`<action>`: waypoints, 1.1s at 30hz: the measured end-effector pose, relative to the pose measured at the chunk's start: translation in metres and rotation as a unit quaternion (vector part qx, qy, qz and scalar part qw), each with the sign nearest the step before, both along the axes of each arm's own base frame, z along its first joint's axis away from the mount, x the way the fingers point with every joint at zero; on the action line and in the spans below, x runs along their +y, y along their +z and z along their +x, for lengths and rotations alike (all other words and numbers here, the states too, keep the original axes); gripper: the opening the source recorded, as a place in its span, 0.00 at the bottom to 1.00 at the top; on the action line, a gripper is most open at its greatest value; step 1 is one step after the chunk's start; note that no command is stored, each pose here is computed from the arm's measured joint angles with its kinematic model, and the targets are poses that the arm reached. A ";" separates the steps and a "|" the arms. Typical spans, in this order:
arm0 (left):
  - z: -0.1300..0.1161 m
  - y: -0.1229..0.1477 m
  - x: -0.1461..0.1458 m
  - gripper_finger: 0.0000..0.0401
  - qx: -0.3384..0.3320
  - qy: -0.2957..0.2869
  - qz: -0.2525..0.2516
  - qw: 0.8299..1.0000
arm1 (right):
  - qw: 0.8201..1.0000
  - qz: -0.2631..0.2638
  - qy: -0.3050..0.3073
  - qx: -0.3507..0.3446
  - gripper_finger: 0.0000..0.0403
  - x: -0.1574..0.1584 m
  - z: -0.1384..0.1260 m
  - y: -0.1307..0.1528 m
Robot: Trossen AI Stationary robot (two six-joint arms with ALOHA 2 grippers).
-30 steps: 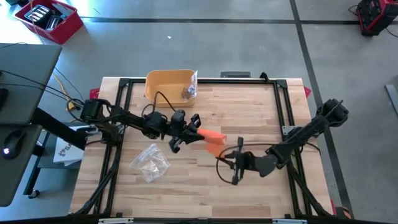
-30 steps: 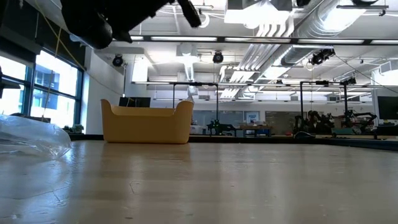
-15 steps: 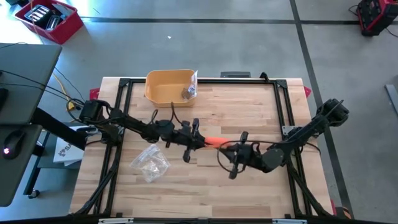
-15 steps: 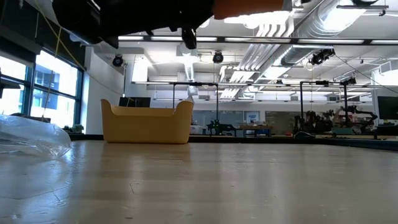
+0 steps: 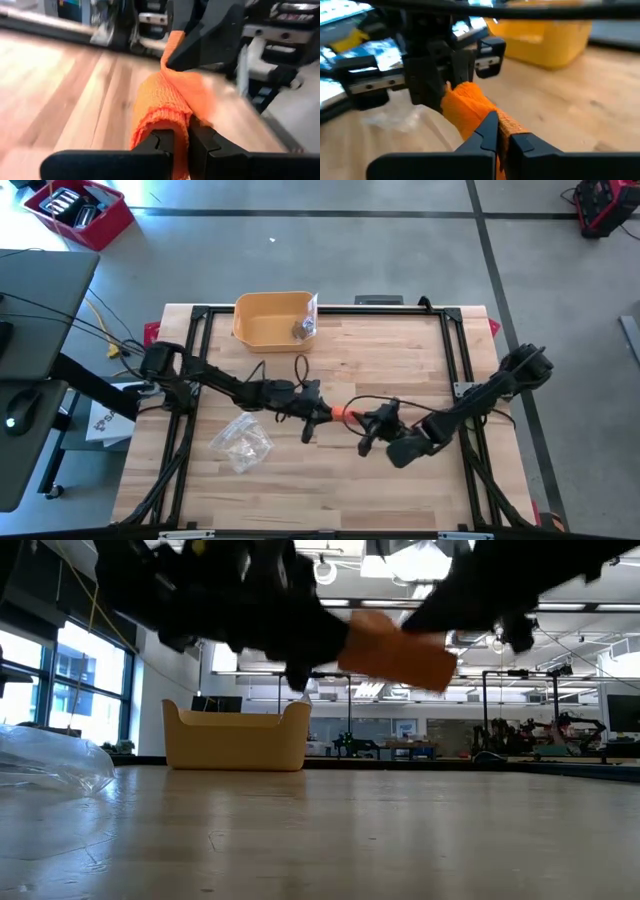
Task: Roll bandage
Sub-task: Roll the orange bandage
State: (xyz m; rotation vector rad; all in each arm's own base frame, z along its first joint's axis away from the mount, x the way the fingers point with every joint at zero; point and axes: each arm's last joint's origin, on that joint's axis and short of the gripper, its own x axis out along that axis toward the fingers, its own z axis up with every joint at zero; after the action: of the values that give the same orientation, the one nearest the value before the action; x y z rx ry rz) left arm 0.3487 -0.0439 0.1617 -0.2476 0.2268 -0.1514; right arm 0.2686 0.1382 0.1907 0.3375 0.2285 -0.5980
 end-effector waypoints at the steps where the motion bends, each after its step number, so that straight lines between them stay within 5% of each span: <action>1: 0.001 -0.007 0.002 0.04 0.013 0.001 0.004 1.000 | 1.000 0.003 -0.001 0.010 0.00 -0.001 0.003 -0.008; 6: 0.008 -0.042 0.022 0.04 0.062 0.023 -0.001 0.998 | 0.998 0.015 -0.034 0.043 0.00 -0.011 0.015 -0.041; 10: 0.010 -0.065 0.041 0.04 0.083 0.020 -0.064 0.994 | 0.995 0.024 -0.060 0.081 0.00 -0.027 0.020 -0.058; 15: 0.012 -0.077 0.063 0.04 0.098 0.027 -0.152 0.983 | 0.989 0.041 -0.058 0.130 0.00 -0.049 0.027 -0.064; 22: 0.011 -0.083 0.082 0.04 0.102 0.058 -0.208 0.971 | 0.983 0.027 -0.065 0.169 0.01 -0.078 0.034 -0.065; 33: 0.010 -0.085 0.086 0.04 0.112 0.074 -0.237 0.962 | 0.976 0.030 -0.007 0.216 0.33 -0.106 0.030 -0.039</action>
State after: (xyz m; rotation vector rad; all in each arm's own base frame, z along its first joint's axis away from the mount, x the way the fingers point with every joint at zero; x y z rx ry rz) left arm 0.3589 0.0419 0.0770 -0.7592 0.3954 -0.0251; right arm 0.2988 0.0320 0.1517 0.2633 0.6646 -0.6757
